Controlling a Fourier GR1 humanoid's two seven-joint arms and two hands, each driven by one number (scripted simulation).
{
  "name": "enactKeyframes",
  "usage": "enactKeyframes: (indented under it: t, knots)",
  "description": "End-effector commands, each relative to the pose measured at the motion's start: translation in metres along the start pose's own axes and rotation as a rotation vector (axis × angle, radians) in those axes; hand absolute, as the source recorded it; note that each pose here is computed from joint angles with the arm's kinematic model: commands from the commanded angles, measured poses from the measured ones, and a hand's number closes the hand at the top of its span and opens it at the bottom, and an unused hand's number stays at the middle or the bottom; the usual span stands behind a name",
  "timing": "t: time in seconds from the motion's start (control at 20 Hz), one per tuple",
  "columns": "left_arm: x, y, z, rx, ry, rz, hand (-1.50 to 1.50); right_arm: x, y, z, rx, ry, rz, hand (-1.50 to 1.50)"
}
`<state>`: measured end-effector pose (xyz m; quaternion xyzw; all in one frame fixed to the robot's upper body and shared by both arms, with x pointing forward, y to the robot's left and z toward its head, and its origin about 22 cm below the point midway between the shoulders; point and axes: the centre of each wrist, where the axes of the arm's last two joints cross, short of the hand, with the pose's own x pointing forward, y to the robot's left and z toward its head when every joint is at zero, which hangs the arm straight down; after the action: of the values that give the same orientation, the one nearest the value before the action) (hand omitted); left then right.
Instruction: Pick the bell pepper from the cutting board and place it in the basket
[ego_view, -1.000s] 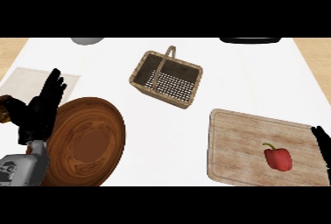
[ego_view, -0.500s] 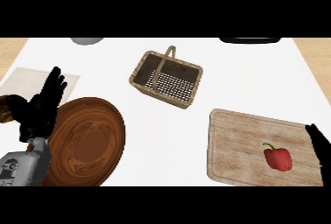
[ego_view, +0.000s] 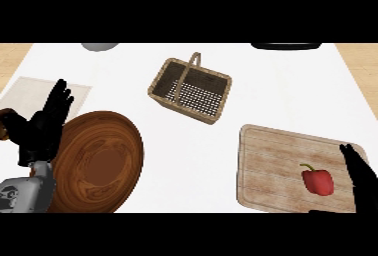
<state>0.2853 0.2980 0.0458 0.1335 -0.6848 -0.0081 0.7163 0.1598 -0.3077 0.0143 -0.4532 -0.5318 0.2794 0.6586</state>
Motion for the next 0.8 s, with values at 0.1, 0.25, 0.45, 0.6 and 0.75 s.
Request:
enactKeyframes:
  t: [0.1,0.25,0.45,0.6,0.75]
  knots:
    - [0.003,-0.013,-0.002,0.004,-0.01,0.0,0.0,0.008,0.014,-0.008,-0.028,0.012,0.027,-1.5]
    - [-0.004,-0.018,0.004,-0.008,0.002,0.01,0.0,-0.008,-0.003,-0.004,-0.018,0.025,0.013,-1.5]
    - [-0.005,0.006,0.013,-0.014,0.003,0.007,0.0,-0.012,0.012,-0.027,0.011,0.035,0.039,-1.5]
    - [0.013,0.002,0.004,-0.003,-0.001,-0.006,0.0,0.014,0.019,-0.025,0.009,0.022,0.035,-1.5]
    - [-0.001,0.008,0.001,-0.012,-0.003,0.003,0.0,-0.004,0.034,-0.022,0.028,0.034,0.056,-1.5]
